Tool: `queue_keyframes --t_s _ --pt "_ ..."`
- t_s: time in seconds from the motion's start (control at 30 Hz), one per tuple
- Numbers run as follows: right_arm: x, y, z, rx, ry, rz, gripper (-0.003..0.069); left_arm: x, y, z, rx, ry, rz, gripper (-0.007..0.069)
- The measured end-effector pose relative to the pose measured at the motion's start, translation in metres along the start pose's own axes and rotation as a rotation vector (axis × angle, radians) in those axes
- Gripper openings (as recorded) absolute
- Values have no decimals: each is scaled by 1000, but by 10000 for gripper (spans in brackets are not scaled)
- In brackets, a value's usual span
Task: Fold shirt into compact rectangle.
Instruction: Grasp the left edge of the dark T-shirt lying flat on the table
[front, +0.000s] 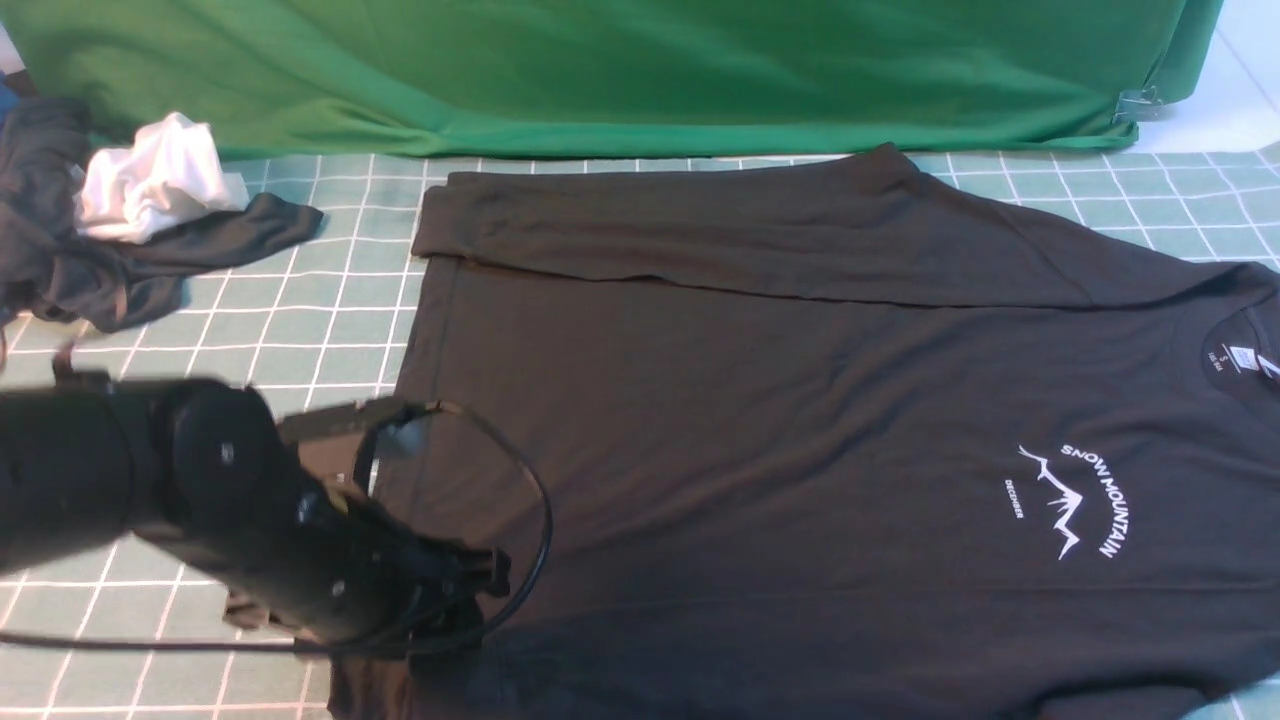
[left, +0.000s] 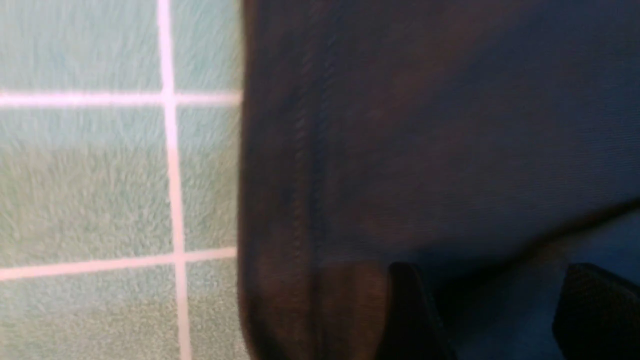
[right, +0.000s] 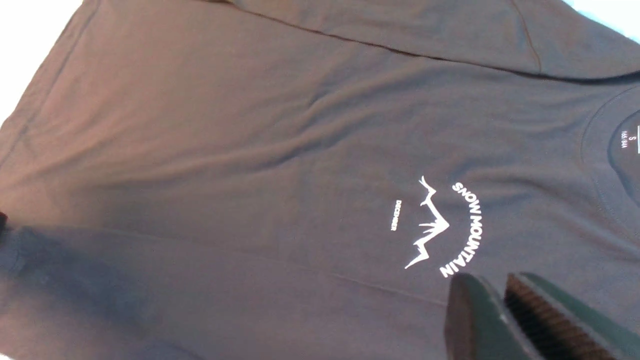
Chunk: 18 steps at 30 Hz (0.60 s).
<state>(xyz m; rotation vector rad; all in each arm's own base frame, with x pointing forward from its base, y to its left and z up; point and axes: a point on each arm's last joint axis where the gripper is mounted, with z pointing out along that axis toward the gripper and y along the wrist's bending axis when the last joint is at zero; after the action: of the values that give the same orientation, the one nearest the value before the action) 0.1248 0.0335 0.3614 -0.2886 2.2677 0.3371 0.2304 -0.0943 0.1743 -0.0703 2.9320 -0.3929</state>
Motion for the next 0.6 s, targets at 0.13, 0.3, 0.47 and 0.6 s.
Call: queue_keyframes --t_s 0.13,0.3,0.47,0.6 --pt "0 0 0 0 0 0 93 -1 -3 -3 1 22 10 347" --pt "0 0 0 0 0 0 102 6 1 5 -15 69 7 347" --pt "0 0 0 0 0 0 113 11 3 17 -14 120 -15 347" --pt "0 0 0 0 0 0 125 11 0 18 18 116 5 337"
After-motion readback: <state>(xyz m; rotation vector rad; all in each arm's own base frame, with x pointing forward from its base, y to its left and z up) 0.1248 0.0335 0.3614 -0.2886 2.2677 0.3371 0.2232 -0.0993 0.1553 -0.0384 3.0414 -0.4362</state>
